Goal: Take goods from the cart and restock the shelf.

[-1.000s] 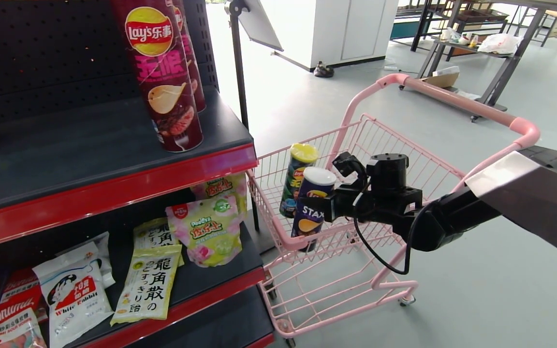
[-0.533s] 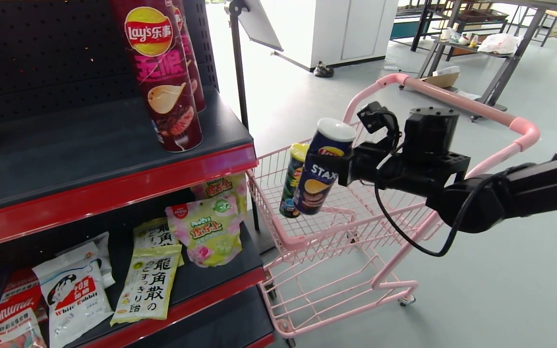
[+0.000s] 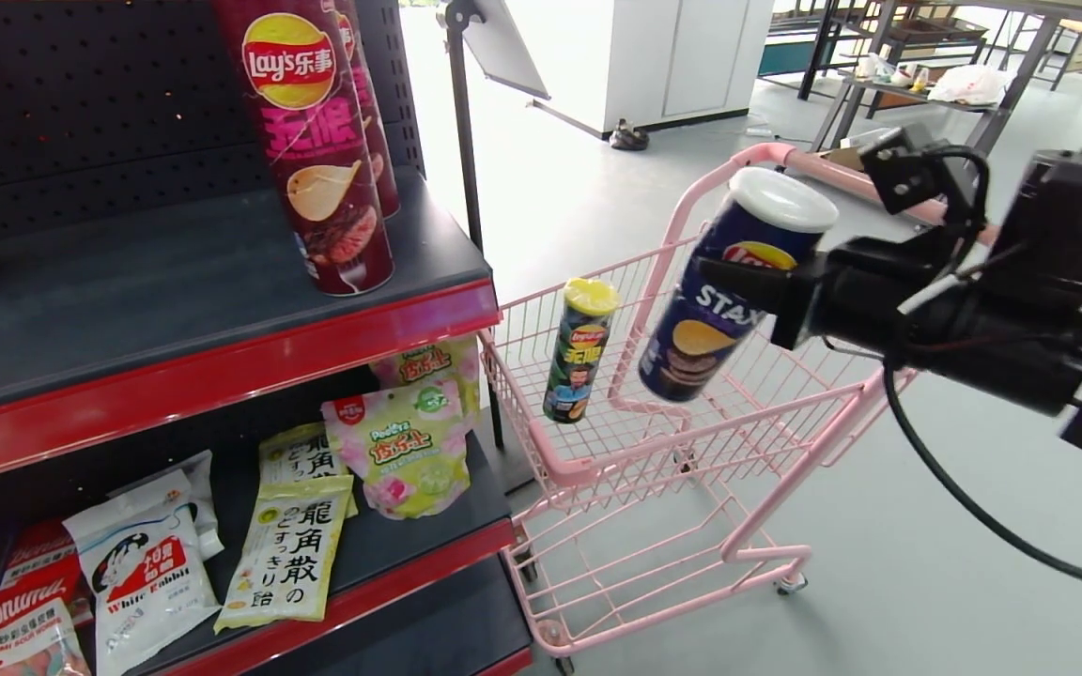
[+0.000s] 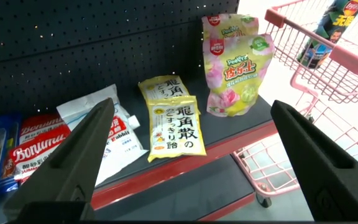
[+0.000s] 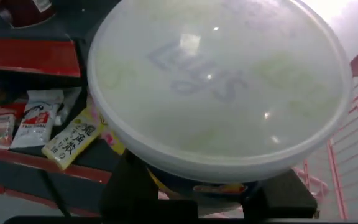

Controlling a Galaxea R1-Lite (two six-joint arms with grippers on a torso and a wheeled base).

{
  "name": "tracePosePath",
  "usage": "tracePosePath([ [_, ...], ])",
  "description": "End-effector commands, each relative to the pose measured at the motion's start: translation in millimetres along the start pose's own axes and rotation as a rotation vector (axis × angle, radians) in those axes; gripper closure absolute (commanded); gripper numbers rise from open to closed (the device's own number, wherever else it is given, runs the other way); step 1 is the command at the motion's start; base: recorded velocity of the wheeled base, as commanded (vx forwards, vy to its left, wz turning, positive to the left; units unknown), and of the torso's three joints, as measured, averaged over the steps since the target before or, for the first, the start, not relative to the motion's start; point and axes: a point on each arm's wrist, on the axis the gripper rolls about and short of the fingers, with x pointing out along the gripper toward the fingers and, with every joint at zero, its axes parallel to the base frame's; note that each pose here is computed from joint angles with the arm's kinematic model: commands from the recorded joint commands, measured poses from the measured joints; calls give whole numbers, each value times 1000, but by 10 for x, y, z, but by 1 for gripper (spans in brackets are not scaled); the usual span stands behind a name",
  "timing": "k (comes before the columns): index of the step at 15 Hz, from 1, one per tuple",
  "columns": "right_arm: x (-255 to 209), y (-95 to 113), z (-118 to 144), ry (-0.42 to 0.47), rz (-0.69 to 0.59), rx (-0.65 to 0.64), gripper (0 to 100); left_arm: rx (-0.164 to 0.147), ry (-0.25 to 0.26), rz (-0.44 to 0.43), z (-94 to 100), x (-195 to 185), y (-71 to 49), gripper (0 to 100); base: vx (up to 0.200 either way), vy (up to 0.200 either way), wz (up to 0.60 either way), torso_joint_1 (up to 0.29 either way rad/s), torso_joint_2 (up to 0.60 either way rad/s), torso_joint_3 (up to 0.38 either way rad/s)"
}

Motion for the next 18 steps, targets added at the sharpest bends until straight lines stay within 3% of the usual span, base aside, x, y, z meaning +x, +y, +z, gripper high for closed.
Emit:
tracePosePath([
  [1, -771, 179, 31, 26, -48, 4, 100, 1, 7, -3, 1, 6, 0, 0, 0, 0, 0, 0, 0, 0],
  [6, -973, 357, -166, 241, -4, 28, 100, 1, -1, -2, 0, 0, 0, 0, 0, 0, 0, 0, 0, 0],
  [18, -910, 394, -141, 236, 37, -30, 100, 1, 1, 0, 0, 1, 0, 0, 0, 0, 0, 35, -121, -88],
])
